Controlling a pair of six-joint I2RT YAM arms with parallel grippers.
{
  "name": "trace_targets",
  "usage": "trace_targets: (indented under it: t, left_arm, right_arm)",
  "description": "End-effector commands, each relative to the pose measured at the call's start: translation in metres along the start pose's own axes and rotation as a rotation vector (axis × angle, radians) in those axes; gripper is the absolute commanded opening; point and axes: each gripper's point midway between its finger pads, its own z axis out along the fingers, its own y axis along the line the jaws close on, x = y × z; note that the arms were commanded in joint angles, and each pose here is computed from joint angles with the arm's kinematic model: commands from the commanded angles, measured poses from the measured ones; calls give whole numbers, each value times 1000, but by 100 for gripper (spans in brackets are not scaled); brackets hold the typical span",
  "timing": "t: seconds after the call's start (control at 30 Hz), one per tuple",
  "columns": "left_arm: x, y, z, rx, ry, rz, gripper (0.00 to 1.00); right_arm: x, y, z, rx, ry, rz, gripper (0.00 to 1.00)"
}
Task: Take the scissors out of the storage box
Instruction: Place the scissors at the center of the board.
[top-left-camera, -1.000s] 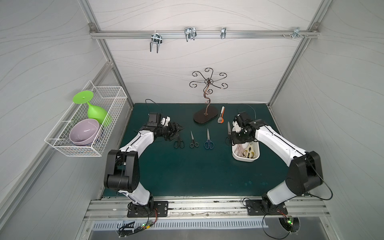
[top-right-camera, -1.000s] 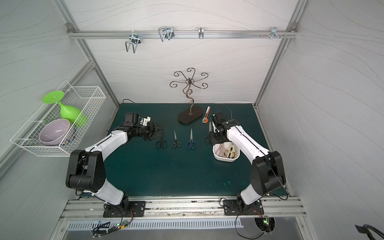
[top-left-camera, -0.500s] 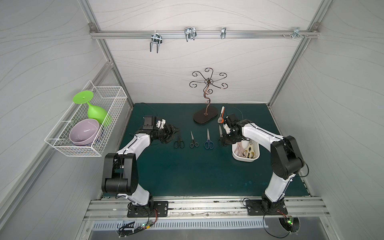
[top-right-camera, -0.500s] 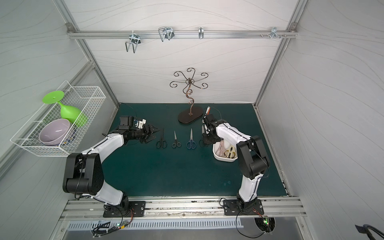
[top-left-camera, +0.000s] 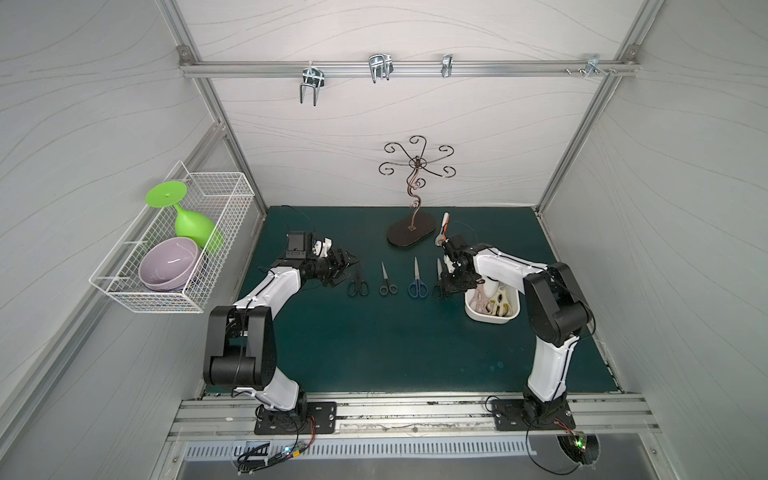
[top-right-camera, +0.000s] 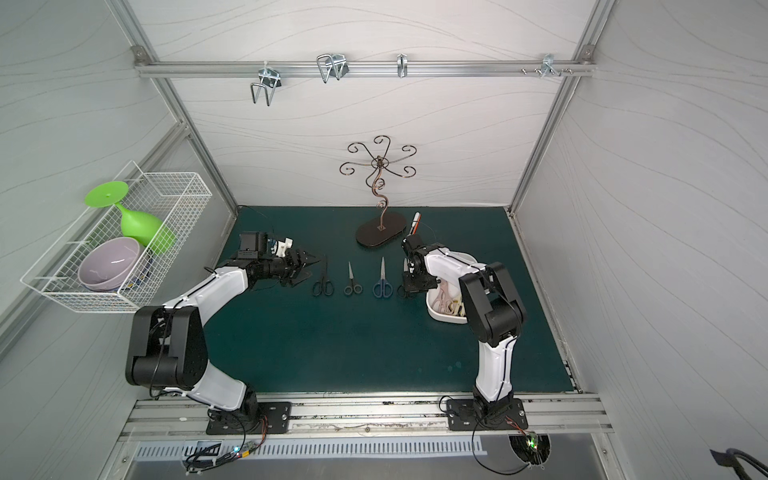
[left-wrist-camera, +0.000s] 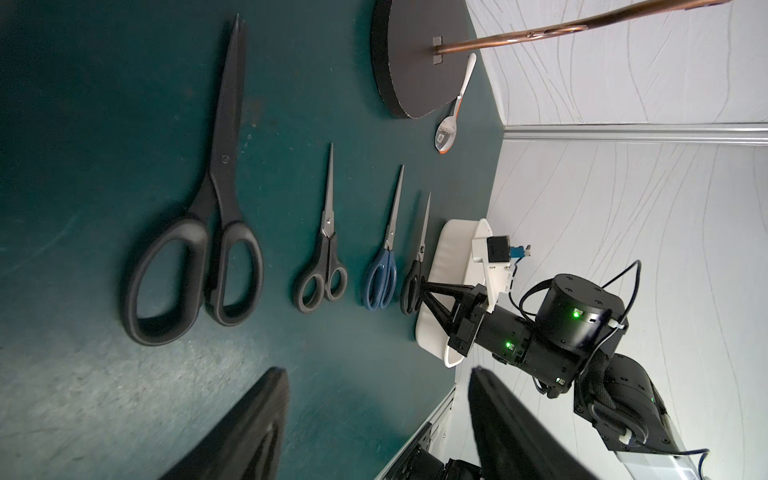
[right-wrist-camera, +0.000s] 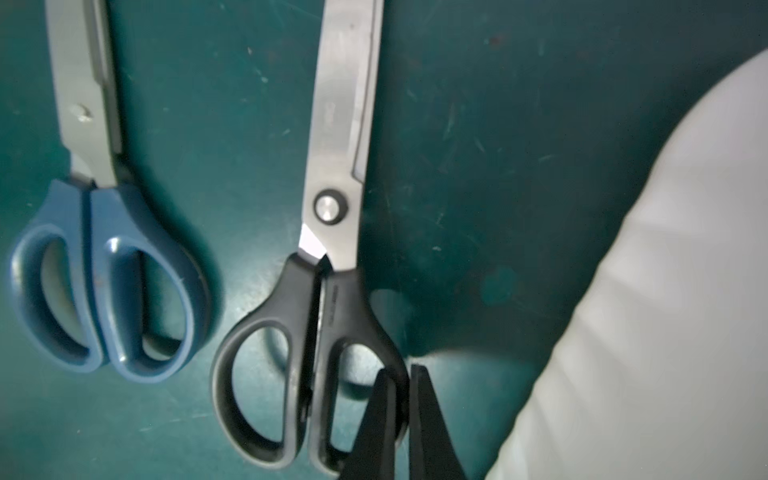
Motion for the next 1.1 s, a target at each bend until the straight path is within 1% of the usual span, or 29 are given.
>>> trace_targets:
  t: [0.0, 0.1, 0.2, 0.37, 0.6, 0.77, 0.83, 0.9, 1.07]
  left_arm:
    - [-4, -10, -5, 34, -19, 41, 73]
    - [-4, -11, -6, 35, -20, 43, 73]
    - [-4, -10, -5, 35, -20, 43, 73]
    - [-4, -11, -5, 39, -19, 40, 73]
    - [-3, -12, -6, 43, -19, 40, 73]
    - [-3, -12, -5, 44, -17, 38, 73]
    - [-5, -13, -6, 47, -19, 37, 73]
    - [-4, -14, -5, 49, -16, 37, 73]
    - [-4, -16, -5, 61, -6, 40, 73]
  right_arm:
    - [5, -9, 10, 49, 28, -12, 4]
    - [7, -16, 14, 83, 48, -21, 5]
    - [10, -22, 16, 81, 62, -9, 5]
    - [9, -23, 17, 70, 61, -7, 7]
    - [2, -29, 16, 108, 56, -30, 9]
    - [-1, -28, 13, 105, 54, -38, 18]
    - [-1, -28, 11, 104, 51, -40, 28]
    - [-4, -27, 7, 101, 43, -39, 29]
    - [-14, -21, -14, 70, 2, -27, 28]
